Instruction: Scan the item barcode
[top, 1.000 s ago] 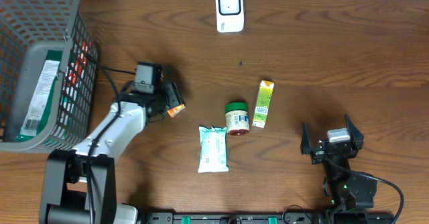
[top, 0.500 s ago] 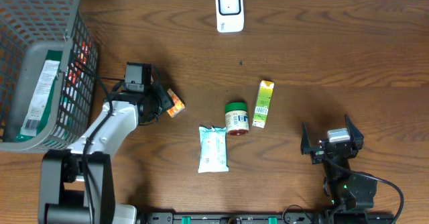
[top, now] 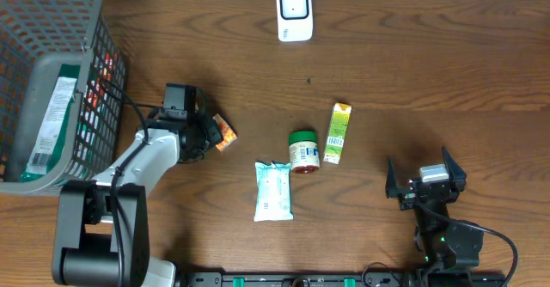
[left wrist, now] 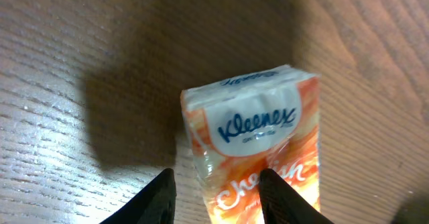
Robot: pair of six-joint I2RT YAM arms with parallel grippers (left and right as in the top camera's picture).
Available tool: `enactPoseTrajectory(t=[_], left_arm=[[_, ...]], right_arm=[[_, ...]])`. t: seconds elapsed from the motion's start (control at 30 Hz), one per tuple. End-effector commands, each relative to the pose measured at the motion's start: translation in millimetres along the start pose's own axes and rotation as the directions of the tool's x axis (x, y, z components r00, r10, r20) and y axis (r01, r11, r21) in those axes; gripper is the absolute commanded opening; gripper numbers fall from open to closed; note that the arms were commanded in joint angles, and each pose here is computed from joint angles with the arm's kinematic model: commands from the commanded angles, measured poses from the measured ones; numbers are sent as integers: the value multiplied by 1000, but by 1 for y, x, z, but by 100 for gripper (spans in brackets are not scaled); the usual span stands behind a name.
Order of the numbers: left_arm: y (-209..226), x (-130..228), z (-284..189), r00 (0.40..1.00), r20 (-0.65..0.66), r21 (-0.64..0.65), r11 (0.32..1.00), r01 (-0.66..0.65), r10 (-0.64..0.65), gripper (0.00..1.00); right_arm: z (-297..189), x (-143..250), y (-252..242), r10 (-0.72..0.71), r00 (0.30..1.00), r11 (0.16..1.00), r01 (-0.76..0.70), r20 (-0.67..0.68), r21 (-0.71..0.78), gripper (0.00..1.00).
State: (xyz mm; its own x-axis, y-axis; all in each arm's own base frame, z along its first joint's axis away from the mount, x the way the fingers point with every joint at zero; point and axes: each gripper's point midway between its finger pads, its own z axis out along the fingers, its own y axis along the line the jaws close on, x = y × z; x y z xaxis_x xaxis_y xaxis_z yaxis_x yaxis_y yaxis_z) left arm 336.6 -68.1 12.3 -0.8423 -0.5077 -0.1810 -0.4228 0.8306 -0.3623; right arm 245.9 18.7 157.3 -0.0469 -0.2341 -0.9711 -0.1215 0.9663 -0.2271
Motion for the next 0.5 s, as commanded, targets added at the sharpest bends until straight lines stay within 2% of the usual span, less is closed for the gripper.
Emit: enactPoseTrajectory(t=[0.0,0.1,0.23,0.3,0.37,0.47], left_arm=[[11,10,8,1000,-17,-19,1000,9,-9,42],[10,9,9,1000,-5,-11,1000,6,-6,36],[6,4,9,1000,15,4,1000,1,-1,22],[4,1,9,1000,26,13,1000,-1,1,19],[3,0,9,1000,31,17,1000,-3,2,8],[0,-4,7,999,46,27,1000,-7,6,8]], right_arm=[[0,1,0,13,1000,1000,-13,-1,0,99],[0,1,0,13,1000,1000,-13,-1,0,99],[0,1,0,13,1000,1000,-13,-1,0,99],[0,1,0,13,1000,1000,-13,-1,0,99],[0,1,0,13,1000,1000,-13,-1,0,99],[0,1,0,13,1000,1000,-13,-1,0,99]])
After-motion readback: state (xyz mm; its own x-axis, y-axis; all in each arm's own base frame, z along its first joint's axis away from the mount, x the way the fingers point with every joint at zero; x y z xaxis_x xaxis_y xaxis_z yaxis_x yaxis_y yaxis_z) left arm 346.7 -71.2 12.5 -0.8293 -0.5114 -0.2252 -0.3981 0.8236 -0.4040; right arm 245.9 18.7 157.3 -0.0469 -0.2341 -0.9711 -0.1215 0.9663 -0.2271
